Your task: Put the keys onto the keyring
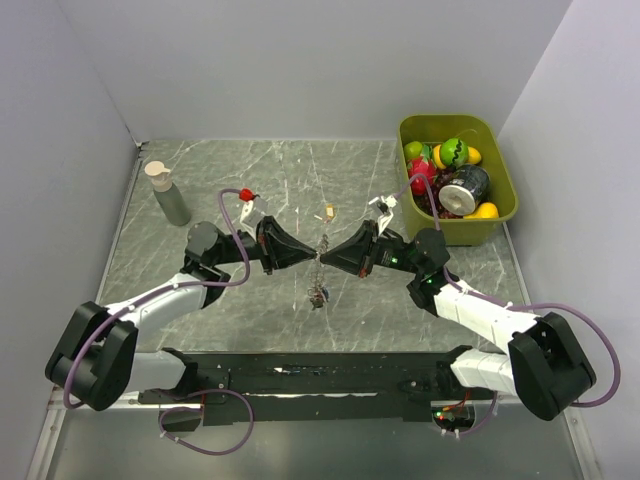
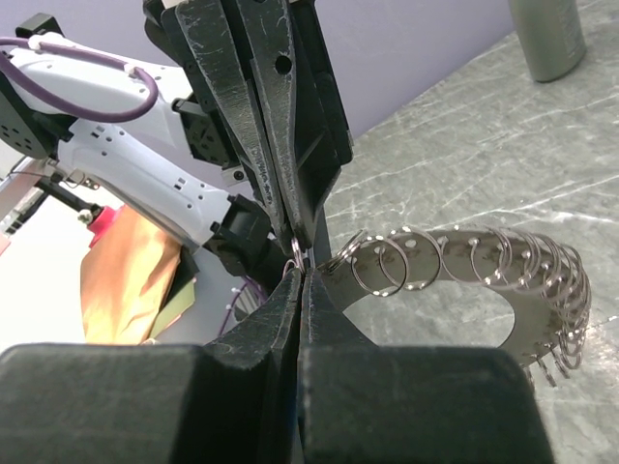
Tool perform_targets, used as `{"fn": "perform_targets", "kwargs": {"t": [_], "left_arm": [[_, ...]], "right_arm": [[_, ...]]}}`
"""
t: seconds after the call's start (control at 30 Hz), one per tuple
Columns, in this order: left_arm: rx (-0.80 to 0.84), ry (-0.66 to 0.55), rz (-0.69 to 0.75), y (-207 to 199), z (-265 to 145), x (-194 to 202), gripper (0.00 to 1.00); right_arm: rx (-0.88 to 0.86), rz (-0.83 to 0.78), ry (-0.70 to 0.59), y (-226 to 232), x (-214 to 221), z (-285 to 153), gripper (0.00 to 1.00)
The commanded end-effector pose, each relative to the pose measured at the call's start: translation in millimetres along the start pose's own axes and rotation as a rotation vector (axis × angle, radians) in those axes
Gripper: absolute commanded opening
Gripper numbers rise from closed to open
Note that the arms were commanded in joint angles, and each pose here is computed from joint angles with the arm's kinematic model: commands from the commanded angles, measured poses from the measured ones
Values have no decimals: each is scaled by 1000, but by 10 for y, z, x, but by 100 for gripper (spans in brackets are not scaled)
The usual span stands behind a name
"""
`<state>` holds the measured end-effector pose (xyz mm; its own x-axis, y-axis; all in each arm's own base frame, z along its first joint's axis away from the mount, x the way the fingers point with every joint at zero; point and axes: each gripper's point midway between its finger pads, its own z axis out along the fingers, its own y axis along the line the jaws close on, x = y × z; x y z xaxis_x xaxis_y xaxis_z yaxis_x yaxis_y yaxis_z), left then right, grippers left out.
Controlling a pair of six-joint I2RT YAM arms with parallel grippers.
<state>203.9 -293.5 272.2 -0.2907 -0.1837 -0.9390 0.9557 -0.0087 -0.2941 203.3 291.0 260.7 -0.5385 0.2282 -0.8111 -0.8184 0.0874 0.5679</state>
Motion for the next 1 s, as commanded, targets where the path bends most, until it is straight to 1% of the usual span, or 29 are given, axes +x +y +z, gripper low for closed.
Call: {"fn": "perform_targets", "kwargs": {"t": [0.0,0.03,0.07,0.1,0.2,0.23,0.27,0.33,0.37,0.43,0.47,0.5,0.53,0.57,0.6,0.63,0.67,0.7,0.73,0.8,0.97], "left_arm": [[11,-1,130,-45,54,-195,1],[-8,7,140,-19,55,-202,1],[-47,46,154,50,29,-131,1],[-70,56,176,83,43,-185,1],[-122,112,216,170,19,-167,1],[-128,125,225,182,18,-165,1],[-130,139,263,200,21,-199,1],[-139,194,239,214,-9,-103,1],[-131,204,265,209,-1,-143,1],[-128,257,270,216,-35,-70,1],[-105,265,309,189,-16,-123,1],[-97,281,310,182,-21,-111,1],[-89,309,297,161,-43,-64,1],[-63,323,314,124,-37,-81,1],[-55,334,320,110,-42,-87,1],[-45,361,297,81,-68,-28,1],[-24,364,333,63,-56,-72,1],[6,370,335,15,-57,-67,1],[25,392,326,-9,-76,-13,1],[71,390,329,-90,-62,-51,1],[154,373,355,-229,-21,-88,1]], "right_arm": [[-28,-78,-50,153,-193,3,21],[-23,-80,-47,148,-187,-2,28],[-11,-87,-55,143,-215,-2,36],[3,-83,-44,150,-204,-23,48],[50,-181,-60,187,-360,-50,63],[93,-209,-27,110,-323,-80,65],[108,-260,-46,169,-466,-83,67],[152,-318,-11,107,-468,-123,71],[154,-352,-18,147,-558,-118,72],[162,-409,14,107,-578,-139,73],[165,-409,42,91,-576,-137,73],[150,-421,69,98,-555,-135,72],[138,-477,79,124,-621,-118,72],[145,-453,128,49,-530,-122,71],[134,-463,150,53,-522,-118,69],[108,-500,170,89,-550,-99,68],[89,-482,201,60,-502,-78,67],[80,-497,254,23,-413,-105,64],[50,-510,266,83,-456,-86,63],[31,-496,317,46,-379,-88,59],[-125,-468,353,240,-359,-23,54]]}}
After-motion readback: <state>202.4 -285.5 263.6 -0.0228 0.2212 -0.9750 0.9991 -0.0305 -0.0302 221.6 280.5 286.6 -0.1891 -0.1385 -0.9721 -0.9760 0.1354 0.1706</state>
